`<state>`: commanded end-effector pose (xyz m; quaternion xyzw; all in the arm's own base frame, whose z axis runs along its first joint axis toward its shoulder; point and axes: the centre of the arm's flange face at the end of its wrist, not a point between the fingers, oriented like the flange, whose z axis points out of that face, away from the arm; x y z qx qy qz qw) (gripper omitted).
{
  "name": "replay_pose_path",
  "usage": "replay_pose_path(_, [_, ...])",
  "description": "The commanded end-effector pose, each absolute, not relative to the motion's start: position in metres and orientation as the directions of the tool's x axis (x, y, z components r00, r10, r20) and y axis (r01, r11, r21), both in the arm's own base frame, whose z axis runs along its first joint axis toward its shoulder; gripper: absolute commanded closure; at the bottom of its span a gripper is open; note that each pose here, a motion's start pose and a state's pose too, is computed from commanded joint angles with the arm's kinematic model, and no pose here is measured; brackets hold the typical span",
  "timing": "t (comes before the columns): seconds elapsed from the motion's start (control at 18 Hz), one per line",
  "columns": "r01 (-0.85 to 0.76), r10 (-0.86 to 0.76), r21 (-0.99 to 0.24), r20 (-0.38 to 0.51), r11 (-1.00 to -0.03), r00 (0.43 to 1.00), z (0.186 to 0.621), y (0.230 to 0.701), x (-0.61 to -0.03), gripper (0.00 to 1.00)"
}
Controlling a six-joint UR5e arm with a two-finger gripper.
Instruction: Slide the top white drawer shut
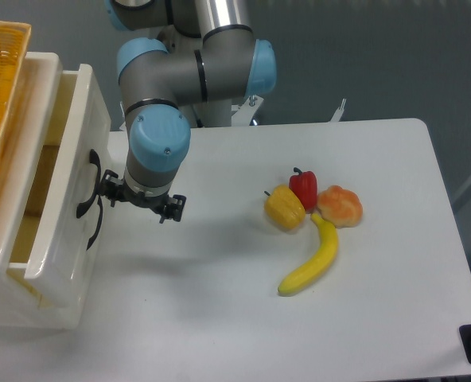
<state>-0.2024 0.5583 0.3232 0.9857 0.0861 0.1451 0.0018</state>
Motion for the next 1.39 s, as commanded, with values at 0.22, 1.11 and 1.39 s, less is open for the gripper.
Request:
replay_pose_path(0.22, [0.165,0.165,0.024,0.285,-0.986,0.944,0.326,0.559,-0.198,0.00])
replay_pose_path(1.11, [0.175,0.175,0.026,0.284,-0.984,0.943,0.330,0.558,-0.189,0.00])
replay_pose_path(1.39, [0.198,0.199,0.031,0.286,-0.980,0.937,0.330,0.558,-0.190,0.00])
